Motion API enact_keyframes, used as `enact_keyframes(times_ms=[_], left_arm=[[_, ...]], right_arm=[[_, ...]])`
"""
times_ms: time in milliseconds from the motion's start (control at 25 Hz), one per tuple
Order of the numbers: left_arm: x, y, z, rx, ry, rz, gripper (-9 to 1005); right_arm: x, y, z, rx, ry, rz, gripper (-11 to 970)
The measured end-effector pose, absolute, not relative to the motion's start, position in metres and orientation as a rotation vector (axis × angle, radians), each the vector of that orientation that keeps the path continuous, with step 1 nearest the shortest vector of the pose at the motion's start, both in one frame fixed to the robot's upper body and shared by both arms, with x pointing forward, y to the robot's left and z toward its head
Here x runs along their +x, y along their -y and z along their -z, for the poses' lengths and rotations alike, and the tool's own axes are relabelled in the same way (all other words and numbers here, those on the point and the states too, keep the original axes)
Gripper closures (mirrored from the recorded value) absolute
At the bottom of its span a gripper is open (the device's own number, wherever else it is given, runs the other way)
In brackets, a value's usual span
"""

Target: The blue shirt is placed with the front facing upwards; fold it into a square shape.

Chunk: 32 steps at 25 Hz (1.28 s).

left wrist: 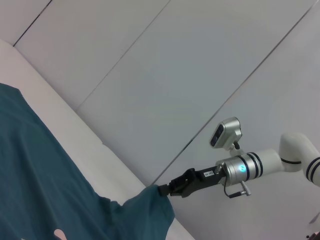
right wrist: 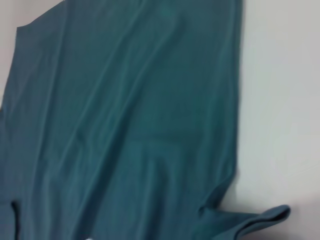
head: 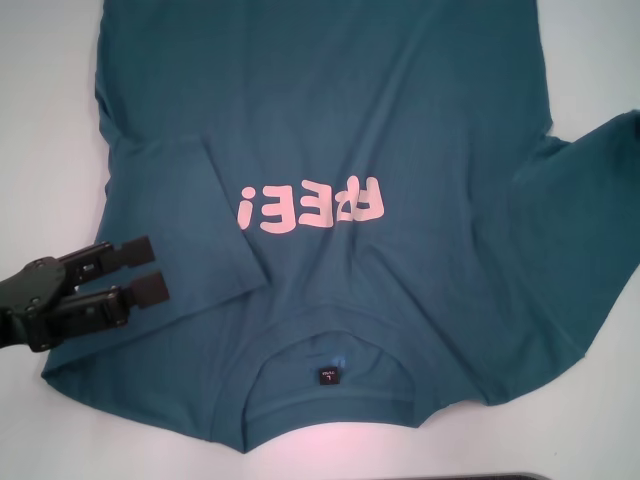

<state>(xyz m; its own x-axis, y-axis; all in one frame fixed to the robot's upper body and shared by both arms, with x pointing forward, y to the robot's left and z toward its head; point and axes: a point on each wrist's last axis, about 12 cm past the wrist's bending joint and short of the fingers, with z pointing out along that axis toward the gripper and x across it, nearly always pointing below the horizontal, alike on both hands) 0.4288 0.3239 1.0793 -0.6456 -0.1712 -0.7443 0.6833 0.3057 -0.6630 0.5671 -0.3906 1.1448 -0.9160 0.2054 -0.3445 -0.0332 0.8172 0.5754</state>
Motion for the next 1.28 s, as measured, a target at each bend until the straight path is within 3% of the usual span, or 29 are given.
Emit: enact_keyframes(times_ms=[400,840,1280], left_arm=[[0.427,-0.337,-1.081,0.384,-1.800,1.380,64],[0.426,-0.342,-1.082,0.357,-1.791,1.358,63],[0.424,-0.346,-1.083,0.328,-1.781,1.337,64]], right_arm=[[0.562,0.350,-1.142,-0.020,-2.660,-1.054,946],[0.578,0.313,-1.156,-0.152,-2.597,-1.171,944],[0.587,0.282,-1.129,-0.039,-2.549,-1.298,942]])
